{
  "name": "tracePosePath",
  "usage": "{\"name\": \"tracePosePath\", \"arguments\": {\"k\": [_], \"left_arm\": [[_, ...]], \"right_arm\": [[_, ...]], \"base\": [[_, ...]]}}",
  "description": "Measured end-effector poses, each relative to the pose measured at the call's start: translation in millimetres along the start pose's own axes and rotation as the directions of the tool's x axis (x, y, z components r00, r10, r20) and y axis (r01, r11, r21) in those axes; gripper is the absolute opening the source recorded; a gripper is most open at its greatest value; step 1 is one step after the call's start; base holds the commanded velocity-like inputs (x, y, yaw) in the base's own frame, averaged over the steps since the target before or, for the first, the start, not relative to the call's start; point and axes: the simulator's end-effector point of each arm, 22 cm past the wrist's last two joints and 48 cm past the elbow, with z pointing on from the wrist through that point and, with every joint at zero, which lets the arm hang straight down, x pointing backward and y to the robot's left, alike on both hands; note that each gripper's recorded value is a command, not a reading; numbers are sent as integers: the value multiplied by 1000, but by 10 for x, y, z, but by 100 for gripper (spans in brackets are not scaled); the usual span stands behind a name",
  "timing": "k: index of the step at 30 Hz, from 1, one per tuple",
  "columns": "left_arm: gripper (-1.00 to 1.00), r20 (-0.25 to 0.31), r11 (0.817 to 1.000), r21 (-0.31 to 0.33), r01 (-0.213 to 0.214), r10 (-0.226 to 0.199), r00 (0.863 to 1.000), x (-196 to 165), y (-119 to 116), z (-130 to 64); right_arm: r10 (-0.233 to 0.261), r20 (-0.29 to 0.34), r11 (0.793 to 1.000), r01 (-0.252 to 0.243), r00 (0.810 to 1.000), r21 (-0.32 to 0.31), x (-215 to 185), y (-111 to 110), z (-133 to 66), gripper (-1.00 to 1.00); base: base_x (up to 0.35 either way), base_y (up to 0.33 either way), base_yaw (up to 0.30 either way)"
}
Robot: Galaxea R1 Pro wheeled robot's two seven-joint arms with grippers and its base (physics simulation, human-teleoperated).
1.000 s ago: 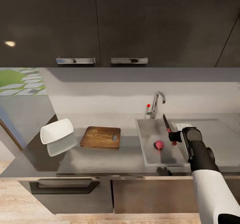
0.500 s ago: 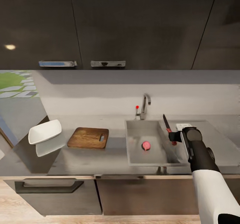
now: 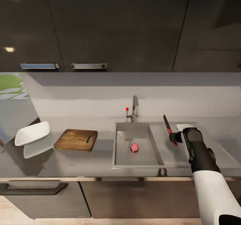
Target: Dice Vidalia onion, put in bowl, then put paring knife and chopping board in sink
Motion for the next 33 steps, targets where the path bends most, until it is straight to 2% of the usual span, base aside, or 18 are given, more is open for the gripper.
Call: {"name": "tracePosePath", "arguments": {"k": [13,21,25,29,31,32,33], "left_arm": [[100,9,1000,0,-1,1,1000,-35,-1,2],[100,12,1000,0,-1,1,1000,-44,-1,3],[100,12,1000,-9,-5,5,1000,-44,76,2],[100,16,999,-42,-13,14,1000,-70,310,-3],[100,39,997,-68,-20,23,999,-185,503,-9],[100,96,993,-110,-30,41,995,-482,814,-36],[100,115,992,-124,-34,48,992,-581,924,-54]], "right_arm": [[1,9,1000,-1,1000,0,-38,-6,-47,-100],[2,13,1000,-2,1000,-1,-51,-8,-63,-100],[1,13,1000,-1,1000,0,-51,-8,-64,-100],[1,13,1000,-1,1000,0,-51,-9,-64,-100],[1,13,1000,-1,1000,0,-51,-9,-64,-100],[1,13,1000,-1,1000,0,-52,-10,-64,-100],[1,13,1000,-1,1000,0,-51,-9,-64,-100]], "base": [[0,-271,0],[0,-188,0],[0,-41,0],[0,-11,0],[0,-3,0],[0,-2,0],[0,0,0]]}}
